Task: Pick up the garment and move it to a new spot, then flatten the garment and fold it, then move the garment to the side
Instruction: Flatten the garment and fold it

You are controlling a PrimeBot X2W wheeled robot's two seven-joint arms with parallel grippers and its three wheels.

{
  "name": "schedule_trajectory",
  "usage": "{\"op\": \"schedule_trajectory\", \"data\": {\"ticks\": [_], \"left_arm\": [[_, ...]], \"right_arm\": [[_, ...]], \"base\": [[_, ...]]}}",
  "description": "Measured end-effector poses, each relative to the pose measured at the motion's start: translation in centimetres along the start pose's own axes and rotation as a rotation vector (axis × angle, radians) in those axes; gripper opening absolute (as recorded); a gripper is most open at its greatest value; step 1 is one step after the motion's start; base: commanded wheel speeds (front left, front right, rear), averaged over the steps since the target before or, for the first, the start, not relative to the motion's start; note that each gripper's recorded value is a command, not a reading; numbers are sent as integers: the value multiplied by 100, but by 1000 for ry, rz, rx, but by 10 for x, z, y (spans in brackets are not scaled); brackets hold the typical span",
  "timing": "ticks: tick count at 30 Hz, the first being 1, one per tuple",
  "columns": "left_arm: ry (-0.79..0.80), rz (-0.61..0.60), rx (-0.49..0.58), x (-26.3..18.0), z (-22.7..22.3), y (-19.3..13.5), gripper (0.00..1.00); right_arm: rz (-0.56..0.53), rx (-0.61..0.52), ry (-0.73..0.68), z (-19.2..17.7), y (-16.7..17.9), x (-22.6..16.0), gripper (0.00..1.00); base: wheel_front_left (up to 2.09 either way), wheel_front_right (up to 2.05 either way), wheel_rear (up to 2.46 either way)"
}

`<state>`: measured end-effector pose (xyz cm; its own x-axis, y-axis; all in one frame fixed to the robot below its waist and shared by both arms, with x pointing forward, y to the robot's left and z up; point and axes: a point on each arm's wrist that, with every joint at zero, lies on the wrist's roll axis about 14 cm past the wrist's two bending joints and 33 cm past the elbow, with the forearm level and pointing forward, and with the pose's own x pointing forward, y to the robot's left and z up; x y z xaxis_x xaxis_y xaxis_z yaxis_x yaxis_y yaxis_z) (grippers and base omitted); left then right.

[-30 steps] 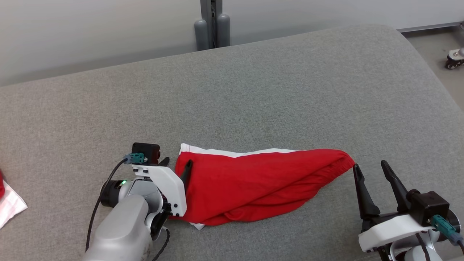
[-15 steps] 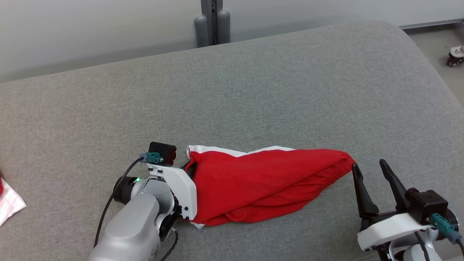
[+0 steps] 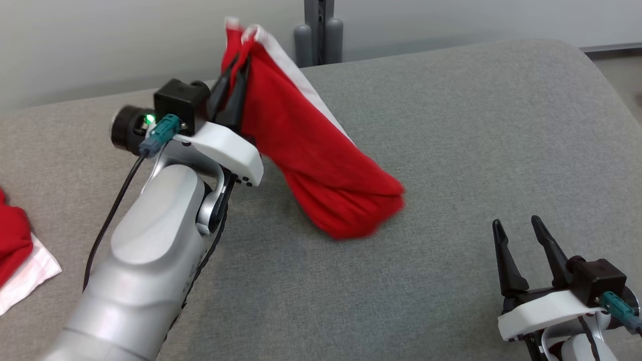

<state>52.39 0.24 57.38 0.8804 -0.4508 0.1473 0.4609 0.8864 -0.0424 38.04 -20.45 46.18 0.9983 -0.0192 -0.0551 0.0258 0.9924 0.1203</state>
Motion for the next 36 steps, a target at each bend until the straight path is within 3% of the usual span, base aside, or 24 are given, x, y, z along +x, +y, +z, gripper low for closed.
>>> {"op": "schedule_trajectory", "data": {"ticks": [3, 13, 20, 21, 23, 24, 36], "left_arm": [[-86, 18, 14, -17, 20, 3, 0], [221, 200, -114, -133, -98, 28, 0], [330, 308, -146, -184, -131, 41, 0], [338, 321, -141, -190, -133, 44, 21], [345, 347, -133, -199, -134, 49, 77], [347, 354, -121, -202, -134, 51, 100], [327, 496, -45, -245, -120, 75, 100]], "right_arm": [[13, 3, -11, 3, 4, 1, 100], [63, 18, -11, 3, 22, 4, 100], [79, 19, -6, 1, 28, 2, 100], [83, 18, -5, 1, 29, 2, 100], [91, 16, -5, 1, 31, 0, 100], [93, 14, -5, 2, 31, -1, 100], [139, 20, -19, 6, 46, -12, 100]], "base": [[0, 0, 0], [0, 0, 0], [0, 0, 0], [0, 0, 0], [0, 0, 0], [0, 0, 0], [0, 0, 0]]}}
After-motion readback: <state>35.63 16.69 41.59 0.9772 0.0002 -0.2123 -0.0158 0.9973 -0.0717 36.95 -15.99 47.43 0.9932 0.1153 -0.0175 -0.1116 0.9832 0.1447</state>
